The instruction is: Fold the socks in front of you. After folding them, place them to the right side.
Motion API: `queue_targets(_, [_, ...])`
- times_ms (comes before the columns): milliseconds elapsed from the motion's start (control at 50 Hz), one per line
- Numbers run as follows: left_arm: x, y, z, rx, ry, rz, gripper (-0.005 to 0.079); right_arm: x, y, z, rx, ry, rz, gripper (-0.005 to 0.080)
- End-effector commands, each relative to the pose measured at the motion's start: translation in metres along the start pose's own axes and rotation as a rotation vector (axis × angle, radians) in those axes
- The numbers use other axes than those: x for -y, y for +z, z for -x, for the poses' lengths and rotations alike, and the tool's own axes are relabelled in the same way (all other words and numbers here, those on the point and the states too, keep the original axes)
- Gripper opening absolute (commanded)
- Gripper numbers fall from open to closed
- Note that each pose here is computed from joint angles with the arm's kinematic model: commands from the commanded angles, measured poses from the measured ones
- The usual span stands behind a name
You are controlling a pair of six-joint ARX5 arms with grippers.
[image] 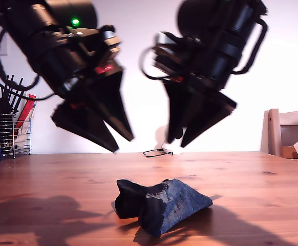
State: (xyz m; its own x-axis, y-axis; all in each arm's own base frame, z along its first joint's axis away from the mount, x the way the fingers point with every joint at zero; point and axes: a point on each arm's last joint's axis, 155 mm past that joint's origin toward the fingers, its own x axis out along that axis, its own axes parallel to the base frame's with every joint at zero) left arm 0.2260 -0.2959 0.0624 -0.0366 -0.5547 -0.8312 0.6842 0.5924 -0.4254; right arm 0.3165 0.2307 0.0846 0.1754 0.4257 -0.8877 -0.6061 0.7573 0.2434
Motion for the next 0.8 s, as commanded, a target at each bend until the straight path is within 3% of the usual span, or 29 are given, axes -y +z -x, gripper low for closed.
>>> queue_targets(0, [-0.003, -0.015, -0.015, -0.057, 0.01, 0.015, 0.0418, 0.003, -0.006, -0.009, -0.026, 0.001, -0.004, 0.023])
queue_targets(220, [-0.001, -0.018, -0.031, -0.08, 0.046, 0.005, 0.0422, 0.002, -0.006, -0.009, -0.023, 0.01, 0.018, 0.023])
queue_targets(400, [0.001, -0.009, -0.033, -0.044, 0.043, 0.034, 0.0507, 0.002, -0.006, -0.009, -0.025, 0.009, 0.019, 0.023])
queue_targets(640, [0.01, -0.003, -0.038, -0.02, 0.037, 0.061, 0.0516, 0.002, -0.004, -0.009, -0.015, 0.01, 0.025, 0.023])
queue_targets(780, [0.014, -0.013, -0.051, -0.063, 0.036, 0.064, 0.0516, 0.001, -0.003, -0.009, -0.013, 0.011, 0.027, 0.023])
